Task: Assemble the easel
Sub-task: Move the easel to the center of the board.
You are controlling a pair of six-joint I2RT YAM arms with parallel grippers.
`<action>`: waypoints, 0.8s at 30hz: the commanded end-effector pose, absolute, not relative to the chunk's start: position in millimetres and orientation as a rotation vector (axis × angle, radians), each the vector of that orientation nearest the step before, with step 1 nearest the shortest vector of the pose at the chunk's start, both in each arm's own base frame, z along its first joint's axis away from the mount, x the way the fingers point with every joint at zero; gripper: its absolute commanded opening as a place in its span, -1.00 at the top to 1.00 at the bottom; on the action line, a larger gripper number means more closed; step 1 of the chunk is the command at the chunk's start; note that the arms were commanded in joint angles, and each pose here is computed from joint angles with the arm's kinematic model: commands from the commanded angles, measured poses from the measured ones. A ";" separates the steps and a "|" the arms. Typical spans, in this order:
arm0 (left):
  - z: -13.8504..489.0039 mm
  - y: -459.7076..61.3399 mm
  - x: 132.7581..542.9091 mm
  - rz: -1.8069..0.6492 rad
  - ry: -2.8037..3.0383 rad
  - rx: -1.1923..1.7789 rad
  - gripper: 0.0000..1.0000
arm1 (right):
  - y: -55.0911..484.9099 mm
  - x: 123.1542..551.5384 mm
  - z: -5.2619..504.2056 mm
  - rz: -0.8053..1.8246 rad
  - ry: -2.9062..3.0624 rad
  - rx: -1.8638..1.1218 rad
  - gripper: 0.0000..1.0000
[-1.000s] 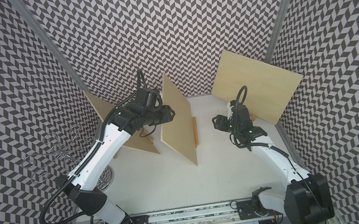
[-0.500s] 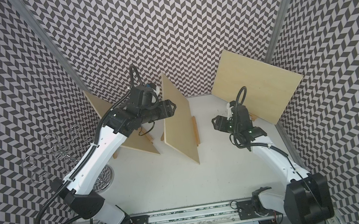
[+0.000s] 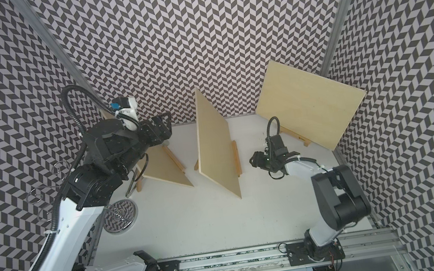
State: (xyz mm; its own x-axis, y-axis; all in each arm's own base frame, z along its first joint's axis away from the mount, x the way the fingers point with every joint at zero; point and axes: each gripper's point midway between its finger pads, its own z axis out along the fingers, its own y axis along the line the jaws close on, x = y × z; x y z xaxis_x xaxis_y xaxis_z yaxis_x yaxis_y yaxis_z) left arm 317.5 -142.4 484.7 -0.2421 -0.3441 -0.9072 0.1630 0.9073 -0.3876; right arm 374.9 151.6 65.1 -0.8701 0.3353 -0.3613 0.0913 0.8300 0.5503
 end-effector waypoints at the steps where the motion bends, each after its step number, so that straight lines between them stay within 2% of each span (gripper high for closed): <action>1: 481.2 -113.1 317.1 -0.375 1.722 -0.213 -0.77 | 174.2 403.9 74.0 0.763 2.488 0.276 -0.29; 10: 483.3 -86.7 307.8 -0.297 1.696 -0.235 -0.83 | 219.2 435.7 46.4 0.695 2.550 0.196 -0.29; 24: 471.4 -93.4 305.1 -0.329 1.718 -0.196 -0.91 | 302.1 468.5 37.6 0.729 2.560 0.015 -0.29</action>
State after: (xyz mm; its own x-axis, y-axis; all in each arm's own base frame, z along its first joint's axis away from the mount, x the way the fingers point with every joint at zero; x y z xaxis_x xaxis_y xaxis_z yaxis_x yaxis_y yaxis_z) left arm 309.5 -95.9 464.6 -0.1984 -0.3018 -0.9325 0.0412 0.9480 -0.3156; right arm 469.3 279.8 44.1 -0.8743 0.1809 -0.4504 -0.0711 0.8702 0.4876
